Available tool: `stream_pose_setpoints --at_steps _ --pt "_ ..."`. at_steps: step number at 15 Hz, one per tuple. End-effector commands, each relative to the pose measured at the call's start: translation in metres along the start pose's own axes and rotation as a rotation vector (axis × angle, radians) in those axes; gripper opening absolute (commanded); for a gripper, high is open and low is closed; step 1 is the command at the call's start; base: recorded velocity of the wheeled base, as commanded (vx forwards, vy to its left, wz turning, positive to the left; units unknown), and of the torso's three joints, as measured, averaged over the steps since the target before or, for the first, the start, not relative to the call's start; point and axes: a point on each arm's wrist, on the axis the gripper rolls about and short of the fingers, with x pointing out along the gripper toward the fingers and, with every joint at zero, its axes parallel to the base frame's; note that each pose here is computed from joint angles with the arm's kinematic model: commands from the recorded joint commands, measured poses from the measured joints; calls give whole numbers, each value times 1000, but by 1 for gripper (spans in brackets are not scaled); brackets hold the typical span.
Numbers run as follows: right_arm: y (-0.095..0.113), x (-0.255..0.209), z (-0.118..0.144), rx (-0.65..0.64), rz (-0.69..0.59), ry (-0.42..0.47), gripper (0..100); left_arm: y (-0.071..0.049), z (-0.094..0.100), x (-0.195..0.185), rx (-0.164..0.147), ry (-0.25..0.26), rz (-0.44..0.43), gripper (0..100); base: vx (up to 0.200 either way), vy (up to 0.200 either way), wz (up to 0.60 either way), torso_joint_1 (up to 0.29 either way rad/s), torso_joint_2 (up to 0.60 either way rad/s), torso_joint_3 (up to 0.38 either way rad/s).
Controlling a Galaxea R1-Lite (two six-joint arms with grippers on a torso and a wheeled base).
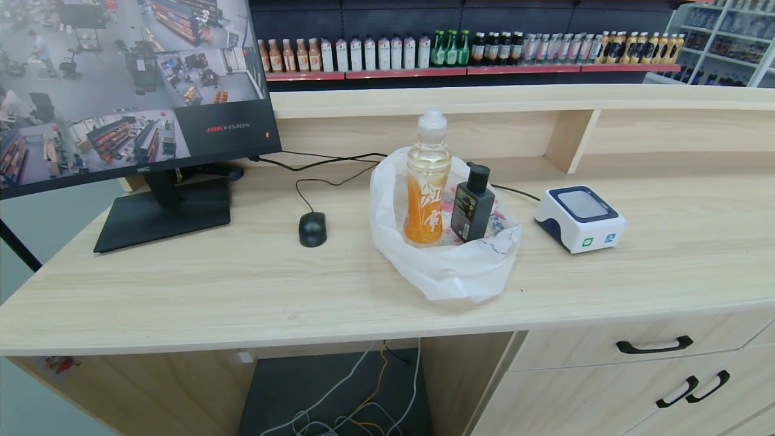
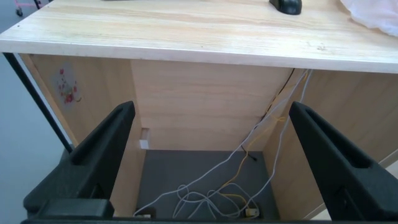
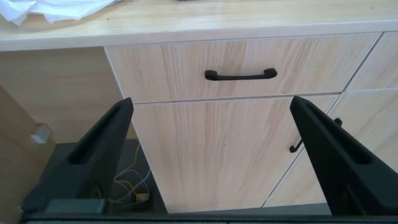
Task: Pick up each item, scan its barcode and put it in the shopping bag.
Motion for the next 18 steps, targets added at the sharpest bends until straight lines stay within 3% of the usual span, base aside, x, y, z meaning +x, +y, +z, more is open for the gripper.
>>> stream_pose_setpoints --at_steps 1,18 --pt "0 0 0 0 -1 2 100 0 0 0 1 -2 1 100 0 -200 0 -2 2 2" --pt "0 0 0 4 0 2 100 0 0 0 -2 0 1 100 0 -200 0 3 4 2"
